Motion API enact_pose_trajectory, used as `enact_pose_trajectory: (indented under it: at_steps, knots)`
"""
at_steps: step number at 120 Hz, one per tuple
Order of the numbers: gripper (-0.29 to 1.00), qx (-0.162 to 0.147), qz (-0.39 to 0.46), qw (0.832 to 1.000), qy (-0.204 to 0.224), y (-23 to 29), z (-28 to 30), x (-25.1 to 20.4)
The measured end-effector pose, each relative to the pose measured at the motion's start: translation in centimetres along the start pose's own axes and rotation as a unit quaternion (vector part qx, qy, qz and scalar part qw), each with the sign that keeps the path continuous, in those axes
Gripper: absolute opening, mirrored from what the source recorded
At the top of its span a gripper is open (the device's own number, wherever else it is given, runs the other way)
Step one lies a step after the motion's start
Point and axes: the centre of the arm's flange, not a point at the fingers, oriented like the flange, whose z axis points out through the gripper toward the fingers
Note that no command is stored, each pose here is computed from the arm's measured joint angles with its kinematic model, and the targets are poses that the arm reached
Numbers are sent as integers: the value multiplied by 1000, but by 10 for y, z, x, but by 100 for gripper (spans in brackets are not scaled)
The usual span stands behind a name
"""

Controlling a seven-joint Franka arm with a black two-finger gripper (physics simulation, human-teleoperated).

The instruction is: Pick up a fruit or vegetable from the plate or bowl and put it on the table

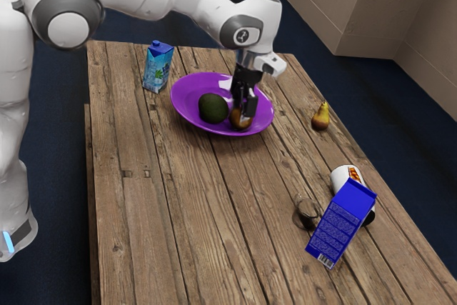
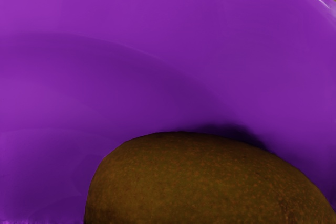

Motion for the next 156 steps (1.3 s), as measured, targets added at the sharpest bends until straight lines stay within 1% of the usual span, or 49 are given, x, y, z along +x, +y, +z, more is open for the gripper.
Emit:
enact_pose_trajectory:
  at_steps: [14, 40, 53, 61, 79, 87, 115, 134, 156]
  knots:
    - [3, 5, 2, 1000, 13, 2, -18, -1]
    - [11, 4, 10, 999, 43, 11, -66, -10]
    - [13, 15, 19, 998, 64, 16, -101, -8]
    - [13, 20, 31, 997, 67, 28, -111, -5]
    - [12, 20, 77, 996, 49, 82, -99, 1]
    - [12, 19, 91, 995, 45, 98, -95, 1]
    - [12, 17, 107, 994, 29, 117, -79, -1]
    - [12, 15, 131, 991, 27, 144, -75, -4]
    - [12, 19, 155, 987, 23, 172, -67, -3]
